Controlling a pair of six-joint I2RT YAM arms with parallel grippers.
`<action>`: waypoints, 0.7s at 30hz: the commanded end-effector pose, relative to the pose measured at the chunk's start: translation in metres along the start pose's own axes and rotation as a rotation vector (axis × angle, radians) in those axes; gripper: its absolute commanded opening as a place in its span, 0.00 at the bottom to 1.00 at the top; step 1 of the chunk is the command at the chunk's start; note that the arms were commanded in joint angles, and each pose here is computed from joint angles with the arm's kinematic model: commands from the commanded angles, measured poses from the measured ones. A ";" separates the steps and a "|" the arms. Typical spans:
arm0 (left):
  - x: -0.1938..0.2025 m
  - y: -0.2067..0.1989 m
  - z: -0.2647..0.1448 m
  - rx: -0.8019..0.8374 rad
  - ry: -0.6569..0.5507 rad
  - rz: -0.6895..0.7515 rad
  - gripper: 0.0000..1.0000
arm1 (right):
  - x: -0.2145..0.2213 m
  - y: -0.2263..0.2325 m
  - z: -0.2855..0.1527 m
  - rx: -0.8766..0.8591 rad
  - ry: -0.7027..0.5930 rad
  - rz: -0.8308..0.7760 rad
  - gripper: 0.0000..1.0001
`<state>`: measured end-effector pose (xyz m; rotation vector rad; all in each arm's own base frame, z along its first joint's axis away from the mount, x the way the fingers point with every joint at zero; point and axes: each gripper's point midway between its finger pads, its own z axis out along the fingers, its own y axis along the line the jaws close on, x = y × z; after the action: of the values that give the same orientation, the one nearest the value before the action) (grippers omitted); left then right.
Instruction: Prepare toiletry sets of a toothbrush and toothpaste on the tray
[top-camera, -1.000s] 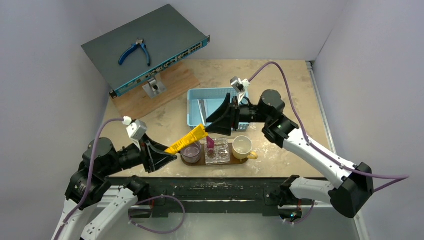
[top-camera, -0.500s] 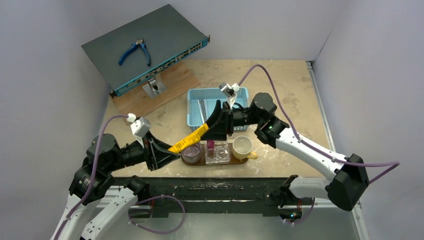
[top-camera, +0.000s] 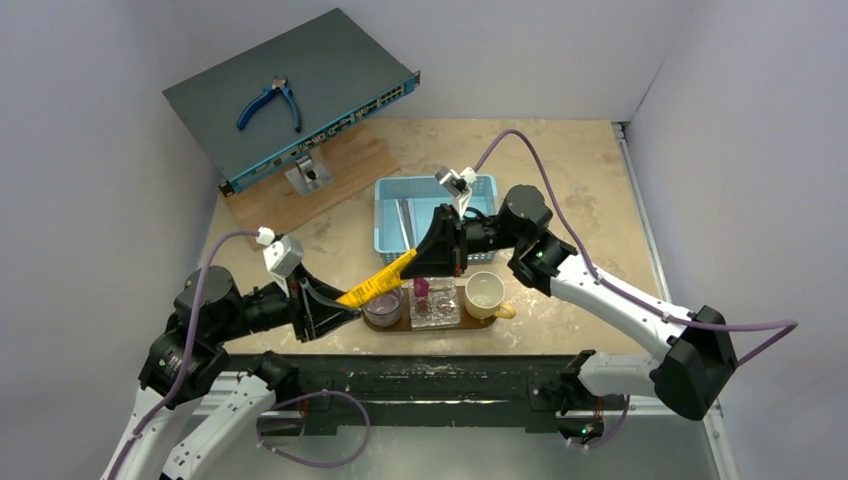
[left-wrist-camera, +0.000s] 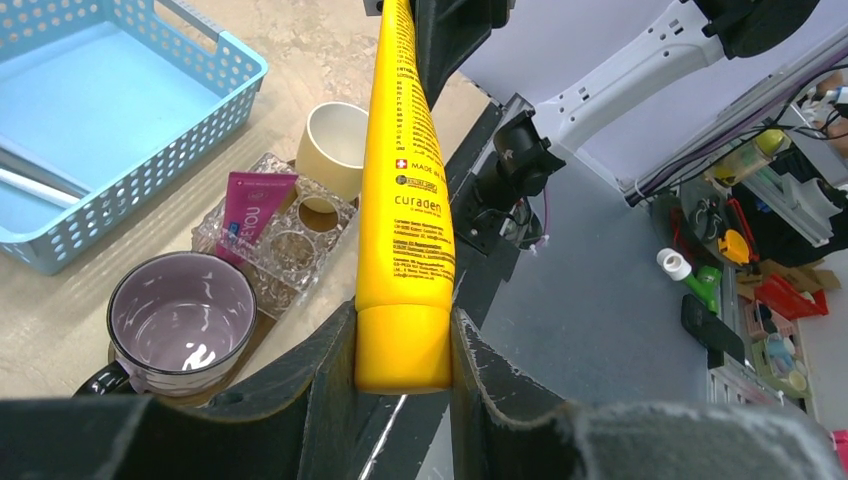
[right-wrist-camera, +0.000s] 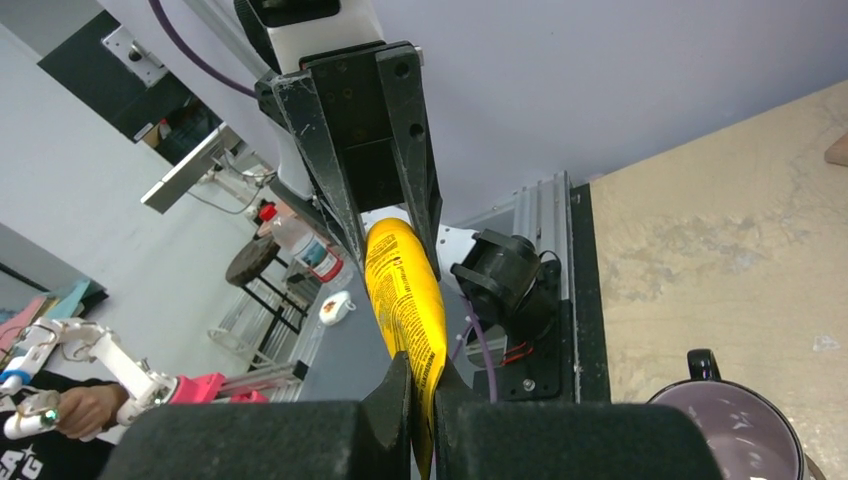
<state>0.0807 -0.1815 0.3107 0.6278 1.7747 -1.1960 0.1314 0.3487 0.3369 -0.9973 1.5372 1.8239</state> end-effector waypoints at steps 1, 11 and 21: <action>-0.008 -0.006 0.005 0.039 0.000 0.022 0.00 | -0.006 0.013 0.004 -0.045 -0.004 -0.085 0.00; -0.011 -0.009 0.015 0.094 0.029 0.010 0.48 | -0.004 0.030 0.013 -0.071 0.016 -0.112 0.00; -0.008 -0.016 0.021 0.174 0.066 0.015 0.08 | -0.004 0.029 0.014 -0.055 0.025 -0.116 0.00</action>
<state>0.0822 -0.2015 0.3052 0.7341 1.8237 -1.3085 0.1106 0.3581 0.3299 -1.0861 1.5293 1.8181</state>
